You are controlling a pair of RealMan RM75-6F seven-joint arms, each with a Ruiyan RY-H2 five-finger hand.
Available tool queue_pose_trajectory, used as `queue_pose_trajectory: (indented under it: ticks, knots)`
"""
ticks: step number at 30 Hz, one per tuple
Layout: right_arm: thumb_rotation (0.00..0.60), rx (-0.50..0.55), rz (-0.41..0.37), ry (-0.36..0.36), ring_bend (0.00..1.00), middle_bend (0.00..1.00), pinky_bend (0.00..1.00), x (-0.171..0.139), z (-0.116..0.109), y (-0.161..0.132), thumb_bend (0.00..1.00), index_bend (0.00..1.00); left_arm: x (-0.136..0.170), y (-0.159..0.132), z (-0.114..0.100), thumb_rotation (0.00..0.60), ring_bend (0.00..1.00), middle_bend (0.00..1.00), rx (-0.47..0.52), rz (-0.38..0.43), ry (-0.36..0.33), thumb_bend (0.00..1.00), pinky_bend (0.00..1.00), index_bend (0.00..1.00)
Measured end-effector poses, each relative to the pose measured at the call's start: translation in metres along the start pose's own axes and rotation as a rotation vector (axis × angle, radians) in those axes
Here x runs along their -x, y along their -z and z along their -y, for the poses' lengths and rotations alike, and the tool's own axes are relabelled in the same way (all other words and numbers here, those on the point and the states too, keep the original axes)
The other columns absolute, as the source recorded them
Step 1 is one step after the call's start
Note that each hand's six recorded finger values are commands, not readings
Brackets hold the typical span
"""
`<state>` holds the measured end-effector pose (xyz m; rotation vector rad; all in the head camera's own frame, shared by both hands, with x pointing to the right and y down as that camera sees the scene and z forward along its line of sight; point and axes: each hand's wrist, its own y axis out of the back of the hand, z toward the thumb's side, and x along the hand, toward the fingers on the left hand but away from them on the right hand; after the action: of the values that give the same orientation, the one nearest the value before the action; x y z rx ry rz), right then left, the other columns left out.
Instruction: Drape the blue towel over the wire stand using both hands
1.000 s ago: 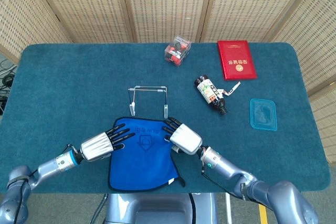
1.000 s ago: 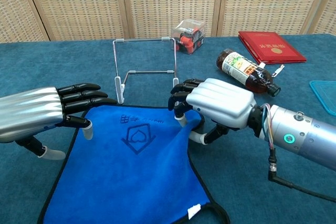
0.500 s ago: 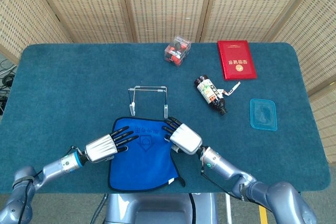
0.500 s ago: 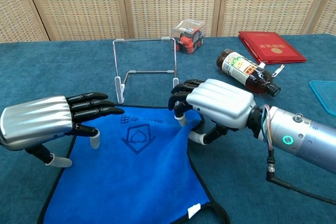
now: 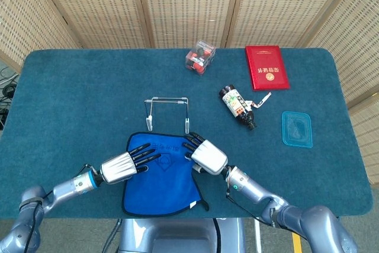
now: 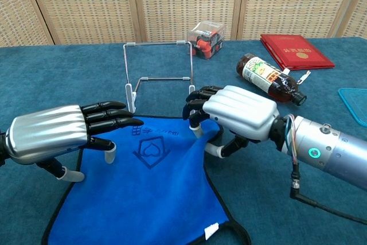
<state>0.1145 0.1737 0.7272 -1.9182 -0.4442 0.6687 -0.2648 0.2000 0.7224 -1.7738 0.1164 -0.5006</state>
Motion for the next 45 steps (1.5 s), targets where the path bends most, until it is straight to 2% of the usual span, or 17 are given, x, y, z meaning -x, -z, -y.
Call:
queue_pose_trajectory:
  ticks: [4, 15, 25, 31, 40, 45]
  knots:
    - [0.600, 0.000, 0.002, 0.001, 0.15, 0.29, 0.13, -0.0001, -0.0015, 0.0010, 0.49, 0.58, -0.0013, -0.0013, 0.0001, 0.600, 0.00, 0.00, -0.001, 0.007, 0.000, 0.09, 0.00, 0.48]
    - [0.600, -0.006, 0.004, -0.001, 0.15, 0.30, 0.13, -0.0013, -0.0022, 0.0031, 0.49, 0.58, -0.0027, 0.0011, -0.0007, 0.600, 0.00, 0.00, -0.003, 0.000, -0.001, 0.25, 0.00, 0.50]
    - [0.600, -0.007, 0.006, 0.000, 0.15, 0.30, 0.13, -0.0017, -0.0032, 0.0039, 0.49, 0.58, -0.0070, 0.0002, -0.0029, 0.600, 0.00, 0.00, 0.007, -0.002, -0.017, 0.27, 0.00, 0.50]
    - [0.600, -0.008, 0.006, 0.000, 0.15, 0.30, 0.13, -0.0022, -0.0033, 0.0042, 0.49, 0.58, -0.0085, -0.0001, -0.0029, 0.600, 0.00, 0.00, 0.005, 0.000, -0.017, 0.35, 0.00, 0.51]
    - [0.600, -0.006, 0.007, 0.005, 0.15, 0.30, 0.13, -0.0040, -0.0051, 0.0046, 0.49, 0.58, -0.0089, -0.0017, -0.0046, 0.600, 0.00, 0.00, 0.014, 0.000, -0.031, 0.36, 0.00, 0.66]
    - [0.600, 0.001, 0.013, 0.009, 0.15, 0.30, 0.14, -0.0057, -0.0065, 0.0062, 0.49, 0.59, -0.0081, -0.0026, -0.0068, 0.600, 0.00, 0.00, 0.025, -0.002, -0.046, 0.36, 0.00, 0.70]
